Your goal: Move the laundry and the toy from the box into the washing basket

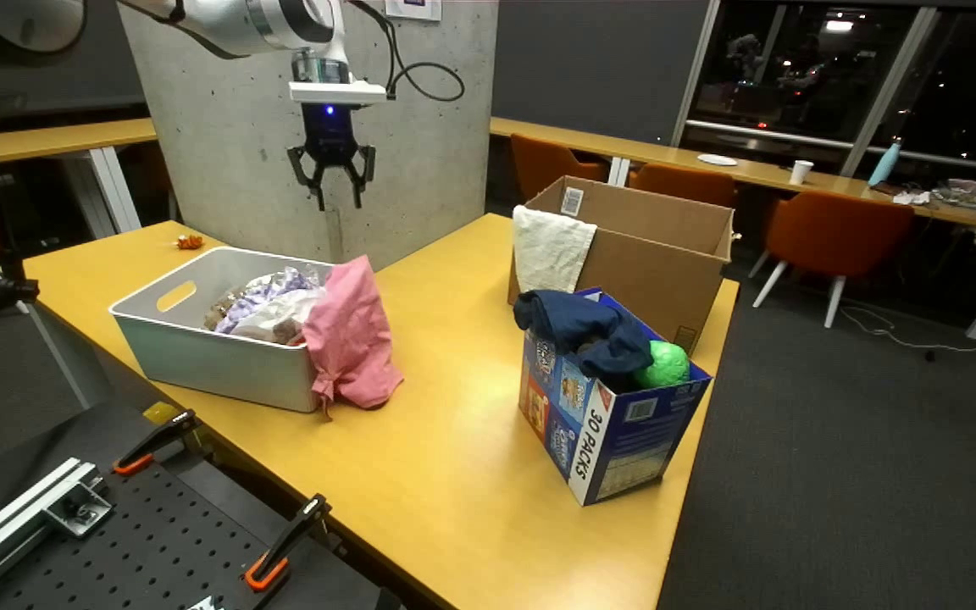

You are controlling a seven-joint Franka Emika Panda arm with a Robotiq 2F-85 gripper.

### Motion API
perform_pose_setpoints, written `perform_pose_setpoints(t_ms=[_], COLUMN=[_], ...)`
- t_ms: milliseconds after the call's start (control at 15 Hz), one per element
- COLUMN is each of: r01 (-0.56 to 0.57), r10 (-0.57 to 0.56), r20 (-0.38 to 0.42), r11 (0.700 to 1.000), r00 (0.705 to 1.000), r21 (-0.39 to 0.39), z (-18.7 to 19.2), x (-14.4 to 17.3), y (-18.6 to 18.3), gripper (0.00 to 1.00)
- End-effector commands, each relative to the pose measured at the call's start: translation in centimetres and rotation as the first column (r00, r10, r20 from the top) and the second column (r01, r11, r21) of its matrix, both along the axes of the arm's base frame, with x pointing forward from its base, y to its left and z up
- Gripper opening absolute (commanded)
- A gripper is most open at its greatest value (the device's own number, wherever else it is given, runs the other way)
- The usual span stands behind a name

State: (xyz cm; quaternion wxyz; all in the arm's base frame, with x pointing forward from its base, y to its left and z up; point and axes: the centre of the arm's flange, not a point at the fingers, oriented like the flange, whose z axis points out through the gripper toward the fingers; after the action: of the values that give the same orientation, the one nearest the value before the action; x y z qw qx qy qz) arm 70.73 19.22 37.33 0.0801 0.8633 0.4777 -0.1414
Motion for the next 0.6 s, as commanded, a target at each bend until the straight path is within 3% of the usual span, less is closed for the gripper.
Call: perform_pose_setpoints(t_ms=[0,133,333,533], r01=[0.062,0.118,0.224,0.319], r10=[-0.067,-0.131,-0.251,-0.346], r20=[0.117,0.196,0.319,0.367], r11=[0.997,0.990,0.967,0.938], r00=[0.991,0.972,0.914,0.863], r21=[0.045,0.079,0.122,0.134], z=[6.7,10.2,14.0,13.2], x=[-1.5,-1.6,-1.8,-0.5], y=[-6.1,-10.2,-17.6,-25.4], gripper=[0.94,1.00,1.00,1.00])
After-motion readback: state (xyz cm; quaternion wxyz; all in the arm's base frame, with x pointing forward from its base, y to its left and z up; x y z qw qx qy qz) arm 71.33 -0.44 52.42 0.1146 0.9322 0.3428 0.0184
